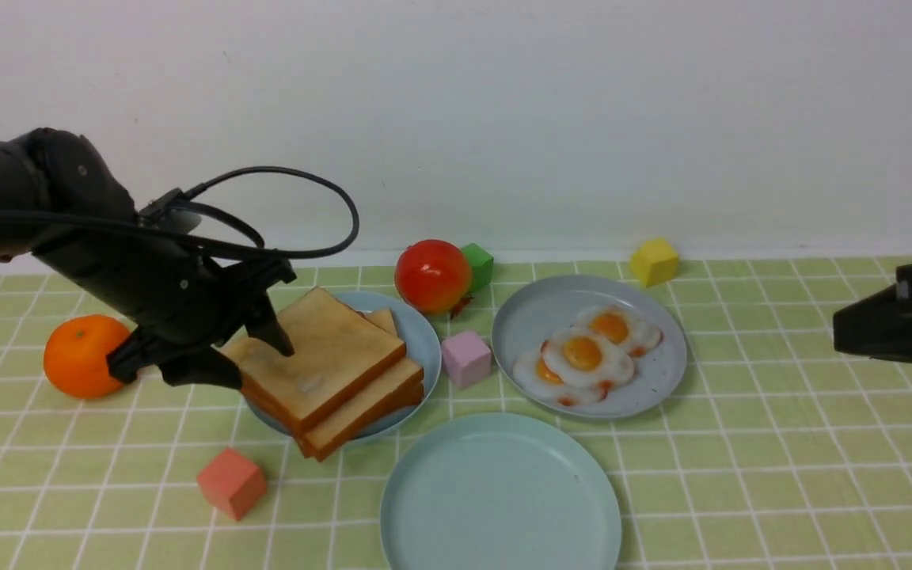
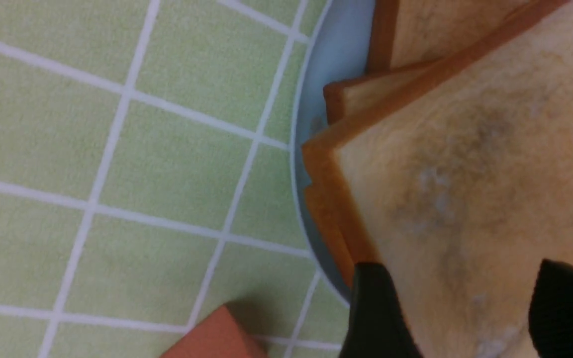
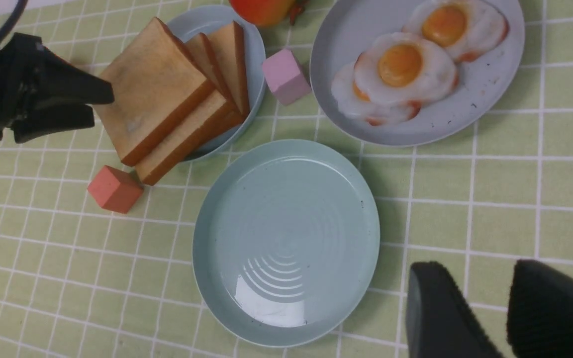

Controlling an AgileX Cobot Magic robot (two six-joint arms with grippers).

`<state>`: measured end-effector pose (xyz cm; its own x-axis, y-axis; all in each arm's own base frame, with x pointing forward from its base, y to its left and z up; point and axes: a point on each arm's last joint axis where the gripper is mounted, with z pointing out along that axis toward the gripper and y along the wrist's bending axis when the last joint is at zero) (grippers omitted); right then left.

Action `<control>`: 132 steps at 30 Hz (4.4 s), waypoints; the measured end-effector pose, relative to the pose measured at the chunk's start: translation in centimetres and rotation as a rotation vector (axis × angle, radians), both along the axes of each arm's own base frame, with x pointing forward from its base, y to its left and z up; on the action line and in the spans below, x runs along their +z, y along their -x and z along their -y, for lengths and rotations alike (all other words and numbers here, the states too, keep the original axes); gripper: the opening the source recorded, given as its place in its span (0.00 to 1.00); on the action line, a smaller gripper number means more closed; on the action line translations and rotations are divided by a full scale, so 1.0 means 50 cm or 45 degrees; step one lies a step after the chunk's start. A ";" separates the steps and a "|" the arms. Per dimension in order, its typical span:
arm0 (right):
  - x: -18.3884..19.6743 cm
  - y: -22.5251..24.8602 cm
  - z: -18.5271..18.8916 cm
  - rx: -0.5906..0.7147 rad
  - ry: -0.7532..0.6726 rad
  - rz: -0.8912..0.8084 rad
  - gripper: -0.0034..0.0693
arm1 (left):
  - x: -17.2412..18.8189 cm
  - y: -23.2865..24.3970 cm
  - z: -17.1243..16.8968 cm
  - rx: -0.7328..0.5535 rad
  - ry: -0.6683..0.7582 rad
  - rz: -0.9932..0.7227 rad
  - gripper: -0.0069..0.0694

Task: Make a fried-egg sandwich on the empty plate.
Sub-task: Use the left arm to grab a slice of bread, then use the left arm to put a slice of bread into the empty plate in the middle, then use the right arm to grab a fried egg

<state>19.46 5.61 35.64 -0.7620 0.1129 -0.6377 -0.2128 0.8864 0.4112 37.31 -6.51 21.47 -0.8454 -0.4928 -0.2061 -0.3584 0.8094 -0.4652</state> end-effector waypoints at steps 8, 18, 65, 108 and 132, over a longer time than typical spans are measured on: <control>0.000 0.000 0.000 0.001 0.001 0.000 0.38 | -0.035 -0.017 -0.003 0.055 0.018 -0.024 0.54; 0.000 0.000 0.000 0.001 0.001 -0.001 0.38 | -0.035 -0.019 -0.003 0.071 0.025 -0.010 0.24; -0.012 -0.023 -0.002 -0.021 -0.011 -0.013 0.38 | -0.088 0.116 0.199 -0.468 0.195 0.081 0.30; -0.403 -0.486 -0.100 -0.062 -0.015 -0.583 0.55 | 0.229 0.243 0.276 -1.252 -0.088 0.481 0.07; -0.404 -0.492 -0.095 -0.175 -0.040 -0.618 0.04 | 0.250 0.261 0.232 -1.158 -0.278 0.412 0.07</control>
<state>44.08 10.38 15.43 -0.9465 0.2465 -0.2083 0.1274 0.8784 0.4606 24.28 -18.12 33.97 -0.7698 0.3928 -0.5031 0.5607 0.7928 -0.2389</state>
